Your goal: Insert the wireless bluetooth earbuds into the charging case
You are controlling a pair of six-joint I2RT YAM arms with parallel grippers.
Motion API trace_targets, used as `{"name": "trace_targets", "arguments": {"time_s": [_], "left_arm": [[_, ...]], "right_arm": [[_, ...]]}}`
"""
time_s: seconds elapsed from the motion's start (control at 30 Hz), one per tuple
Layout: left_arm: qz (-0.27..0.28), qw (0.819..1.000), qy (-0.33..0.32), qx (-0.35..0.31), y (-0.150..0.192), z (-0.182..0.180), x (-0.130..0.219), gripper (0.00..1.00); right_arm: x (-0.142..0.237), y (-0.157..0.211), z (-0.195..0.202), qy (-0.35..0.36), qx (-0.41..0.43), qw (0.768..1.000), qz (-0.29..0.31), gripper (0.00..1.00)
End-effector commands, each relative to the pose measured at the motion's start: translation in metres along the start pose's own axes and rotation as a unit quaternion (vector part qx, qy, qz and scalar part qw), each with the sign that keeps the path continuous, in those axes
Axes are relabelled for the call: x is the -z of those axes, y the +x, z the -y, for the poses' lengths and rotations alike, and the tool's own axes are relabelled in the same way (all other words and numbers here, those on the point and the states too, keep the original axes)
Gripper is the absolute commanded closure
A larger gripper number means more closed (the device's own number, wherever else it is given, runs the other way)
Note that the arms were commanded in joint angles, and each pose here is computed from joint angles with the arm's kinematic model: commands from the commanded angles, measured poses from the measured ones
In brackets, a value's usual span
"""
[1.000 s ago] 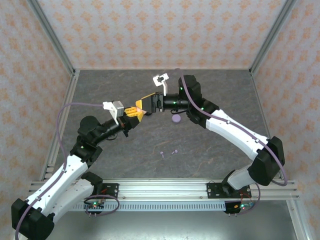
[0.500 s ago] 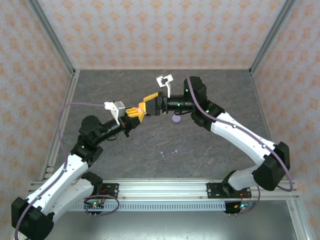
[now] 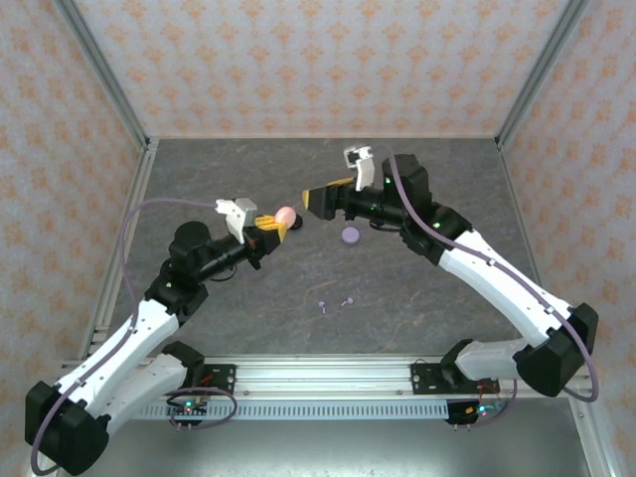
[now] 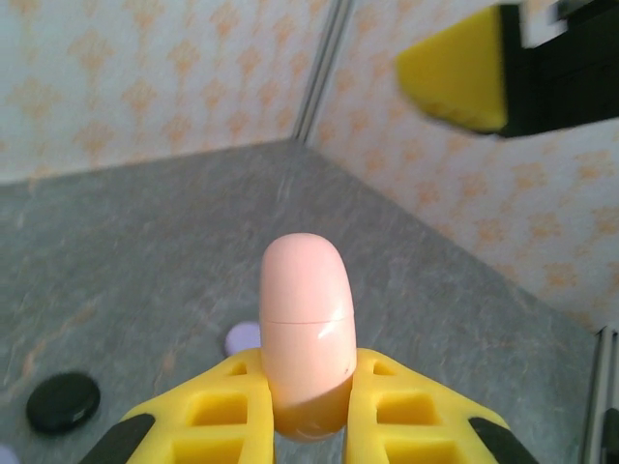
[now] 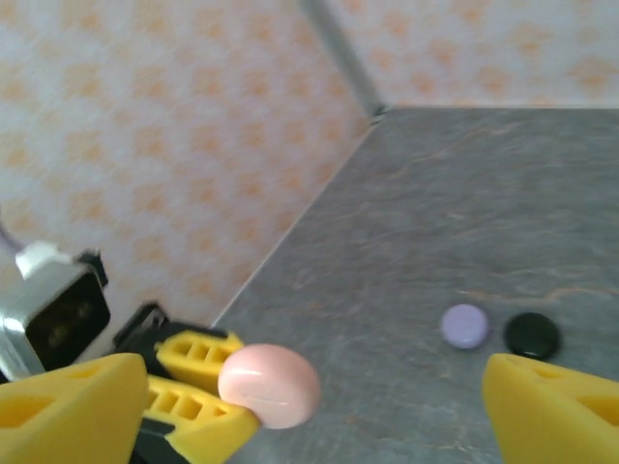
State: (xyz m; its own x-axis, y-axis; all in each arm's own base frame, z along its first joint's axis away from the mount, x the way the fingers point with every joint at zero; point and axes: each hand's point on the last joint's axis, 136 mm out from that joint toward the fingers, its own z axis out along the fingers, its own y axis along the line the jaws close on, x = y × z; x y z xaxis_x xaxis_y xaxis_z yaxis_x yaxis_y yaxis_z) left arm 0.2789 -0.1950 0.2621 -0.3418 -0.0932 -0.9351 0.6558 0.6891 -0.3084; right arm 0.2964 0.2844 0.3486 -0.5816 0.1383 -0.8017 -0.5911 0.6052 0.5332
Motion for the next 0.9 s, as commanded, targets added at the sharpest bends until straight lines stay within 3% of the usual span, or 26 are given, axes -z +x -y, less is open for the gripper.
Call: {"name": "trace_targets", "arguments": {"time_s": [0.0, 0.23, 0.4, 0.77, 0.87], "left_arm": [[-0.046, 0.997, -0.048, 0.04, 0.027, -0.024, -0.011, 0.9], [-0.142, 0.976, -0.094, 0.139, 0.095, -0.058, -0.04, 0.9], [-0.182, 0.957, -0.122, 0.187, 0.131, -0.074, -0.051, 0.9], [-0.228, 0.928, -0.135, 0.26, 0.172, -0.088, -0.07, 0.83], [-0.23, 0.923, -0.148, 0.272, 0.179, -0.093, -0.07, 0.8]], "right_arm": [[0.011, -0.004, 0.042, 0.086, -0.034, 0.995, 0.045, 0.0], [0.016, 0.01, 0.078, 0.14, -0.065, 0.987, 0.041, 0.01], [0.015, 0.019, 0.09, 0.163, -0.069, 0.984, 0.028, 0.01], [0.011, 0.037, 0.114, 0.187, -0.103, 0.977, -0.011, 0.01], [0.015, 0.046, 0.127, 0.225, -0.083, 0.97, -0.041, 0.01]]}}
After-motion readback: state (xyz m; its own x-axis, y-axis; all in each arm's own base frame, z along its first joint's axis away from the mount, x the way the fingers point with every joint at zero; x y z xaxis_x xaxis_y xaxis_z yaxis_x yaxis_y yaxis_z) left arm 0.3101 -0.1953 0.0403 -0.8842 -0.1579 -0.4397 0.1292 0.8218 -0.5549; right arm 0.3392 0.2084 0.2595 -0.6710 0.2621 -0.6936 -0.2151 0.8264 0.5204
